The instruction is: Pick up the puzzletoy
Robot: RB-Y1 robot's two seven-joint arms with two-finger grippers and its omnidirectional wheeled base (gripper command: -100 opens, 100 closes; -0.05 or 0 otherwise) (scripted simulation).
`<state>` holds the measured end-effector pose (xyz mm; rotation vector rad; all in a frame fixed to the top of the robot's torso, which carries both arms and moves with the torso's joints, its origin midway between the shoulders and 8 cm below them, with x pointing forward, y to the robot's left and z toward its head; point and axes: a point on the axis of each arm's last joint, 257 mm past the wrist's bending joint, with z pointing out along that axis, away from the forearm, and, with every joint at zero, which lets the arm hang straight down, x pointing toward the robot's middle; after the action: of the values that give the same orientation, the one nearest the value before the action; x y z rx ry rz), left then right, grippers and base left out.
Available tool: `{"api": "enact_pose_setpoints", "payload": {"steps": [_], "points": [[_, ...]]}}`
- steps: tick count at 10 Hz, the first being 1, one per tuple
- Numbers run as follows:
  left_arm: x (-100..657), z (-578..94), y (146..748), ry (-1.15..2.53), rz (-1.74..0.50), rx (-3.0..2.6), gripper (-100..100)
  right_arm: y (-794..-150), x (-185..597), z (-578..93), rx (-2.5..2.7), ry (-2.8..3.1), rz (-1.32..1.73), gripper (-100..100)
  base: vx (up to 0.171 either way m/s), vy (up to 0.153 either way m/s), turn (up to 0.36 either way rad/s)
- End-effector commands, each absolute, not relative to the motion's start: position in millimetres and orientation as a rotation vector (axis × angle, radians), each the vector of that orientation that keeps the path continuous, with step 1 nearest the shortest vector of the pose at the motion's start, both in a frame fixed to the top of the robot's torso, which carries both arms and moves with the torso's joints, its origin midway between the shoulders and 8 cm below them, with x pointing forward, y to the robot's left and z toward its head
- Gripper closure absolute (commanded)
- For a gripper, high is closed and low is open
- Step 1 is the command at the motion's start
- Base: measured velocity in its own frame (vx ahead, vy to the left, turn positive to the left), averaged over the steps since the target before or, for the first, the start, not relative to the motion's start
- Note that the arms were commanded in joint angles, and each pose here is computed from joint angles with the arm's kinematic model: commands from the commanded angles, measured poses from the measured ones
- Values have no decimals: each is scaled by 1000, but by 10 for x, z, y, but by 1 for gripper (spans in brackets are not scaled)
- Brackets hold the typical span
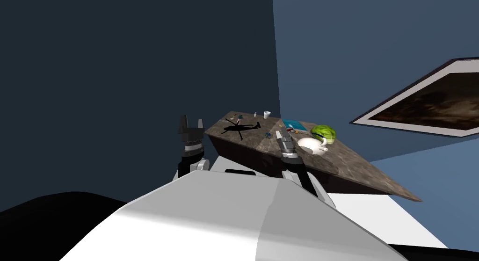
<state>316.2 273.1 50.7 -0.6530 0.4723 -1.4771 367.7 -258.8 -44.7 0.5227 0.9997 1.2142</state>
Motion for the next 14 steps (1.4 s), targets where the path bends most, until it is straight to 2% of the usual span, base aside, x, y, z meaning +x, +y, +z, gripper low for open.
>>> {"api": "enact_pose_setpoints", "payload": {"steps": [1, 14], "points": [[3162, 507, 2731, 472, -1477, -653, 0, -2587, 3694, -573, 499, 1064, 1204, -100, 10, -12, 330], [3162, 507, 2731, 472, -1477, -653, 0, -2803, 3633, -1469, 340, 1510, 1103, -100, -11, -25, 261]]}}
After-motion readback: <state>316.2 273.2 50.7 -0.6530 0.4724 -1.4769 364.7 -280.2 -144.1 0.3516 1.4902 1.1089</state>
